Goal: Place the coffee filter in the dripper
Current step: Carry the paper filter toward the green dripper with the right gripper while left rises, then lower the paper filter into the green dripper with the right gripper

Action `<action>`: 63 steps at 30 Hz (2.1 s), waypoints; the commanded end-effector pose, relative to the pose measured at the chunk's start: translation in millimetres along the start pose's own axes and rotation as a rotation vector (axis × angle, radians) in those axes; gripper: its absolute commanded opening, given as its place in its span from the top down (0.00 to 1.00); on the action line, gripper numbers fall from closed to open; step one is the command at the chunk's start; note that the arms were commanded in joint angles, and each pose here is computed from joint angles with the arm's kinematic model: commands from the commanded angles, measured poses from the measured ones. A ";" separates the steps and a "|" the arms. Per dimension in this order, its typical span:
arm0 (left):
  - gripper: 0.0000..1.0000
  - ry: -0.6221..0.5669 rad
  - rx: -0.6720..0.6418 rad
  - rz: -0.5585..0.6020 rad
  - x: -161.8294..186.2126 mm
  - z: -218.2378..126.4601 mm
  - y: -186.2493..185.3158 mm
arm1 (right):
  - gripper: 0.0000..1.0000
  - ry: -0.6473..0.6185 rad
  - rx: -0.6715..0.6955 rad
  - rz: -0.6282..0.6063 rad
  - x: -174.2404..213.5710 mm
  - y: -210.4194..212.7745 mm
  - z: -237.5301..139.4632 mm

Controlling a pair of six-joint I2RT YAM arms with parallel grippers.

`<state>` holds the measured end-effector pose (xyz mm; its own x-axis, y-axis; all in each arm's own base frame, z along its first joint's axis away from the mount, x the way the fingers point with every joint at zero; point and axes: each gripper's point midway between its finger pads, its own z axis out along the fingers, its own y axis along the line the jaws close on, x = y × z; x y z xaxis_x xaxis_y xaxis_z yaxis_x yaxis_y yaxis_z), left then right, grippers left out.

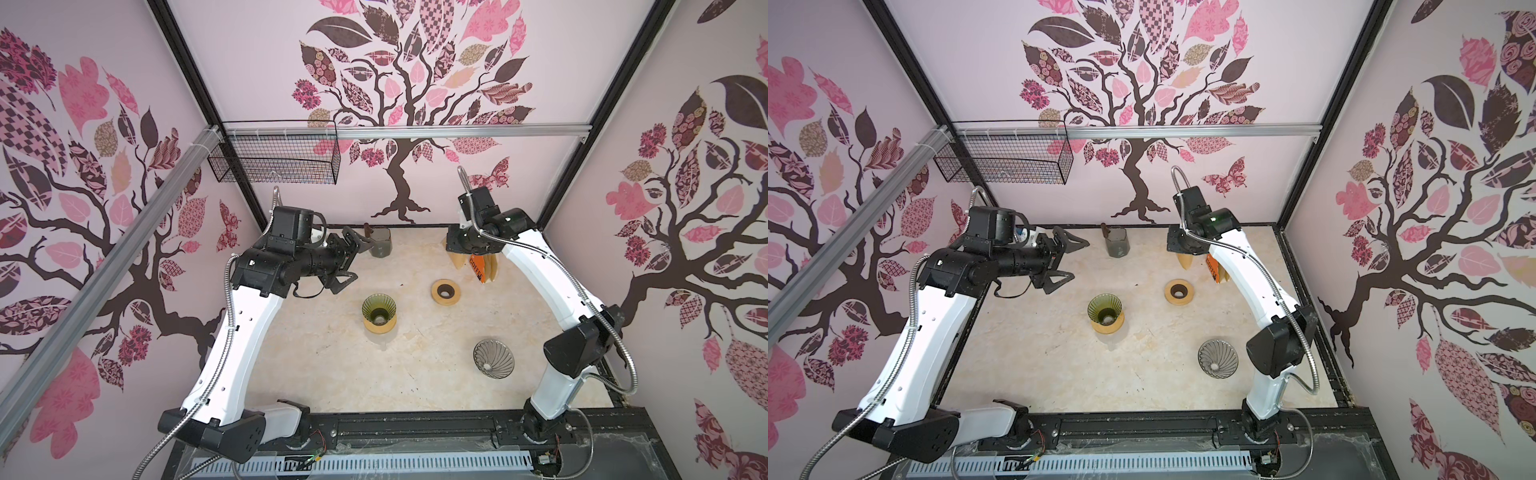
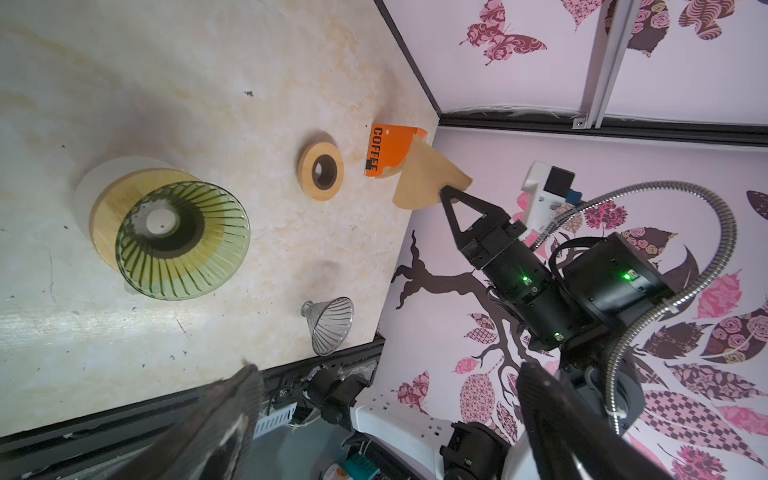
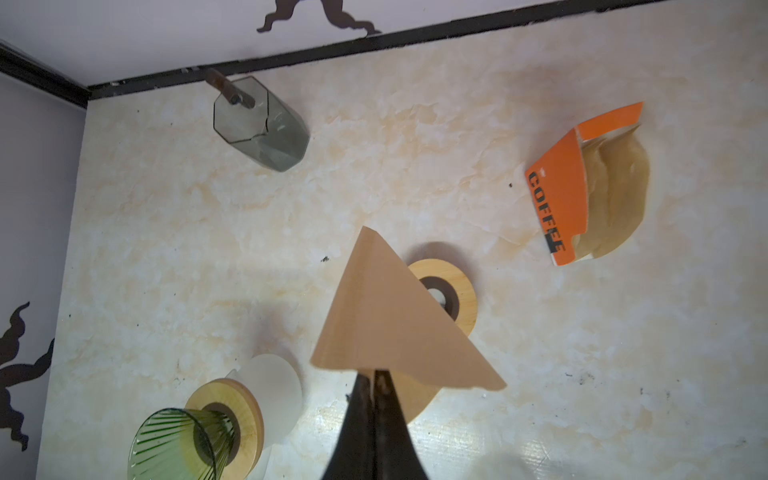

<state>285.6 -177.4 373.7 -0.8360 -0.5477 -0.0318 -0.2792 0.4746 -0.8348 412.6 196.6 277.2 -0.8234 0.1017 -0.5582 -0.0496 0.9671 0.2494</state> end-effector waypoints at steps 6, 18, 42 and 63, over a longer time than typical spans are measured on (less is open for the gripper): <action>0.02 0.019 0.052 -0.012 10.9 -6.7 -17.1 | 1.00 0.004 -0.088 -0.057 19.7 35.1 -37.4; 0.02 0.141 0.139 -0.055 26.8 -1.6 -28.0 | 1.00 0.104 -0.189 -0.186 48.5 81.7 -69.9; 0.02 0.038 -0.050 0.102 19.5 27.2 88.6 | 1.00 0.195 -0.166 -0.369 81.1 140.5 -38.5; 0.02 -0.112 -0.228 0.400 16.4 -14.1 119.8 | 1.00 0.313 -0.099 -0.544 152.5 168.8 -16.2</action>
<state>236.5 -122.4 268.5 -0.8569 -0.4056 -0.3180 -0.1378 0.7749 -0.6169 274.6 365.9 270.4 -0.7902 -0.4443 -0.4220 -0.5354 0.8356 0.1229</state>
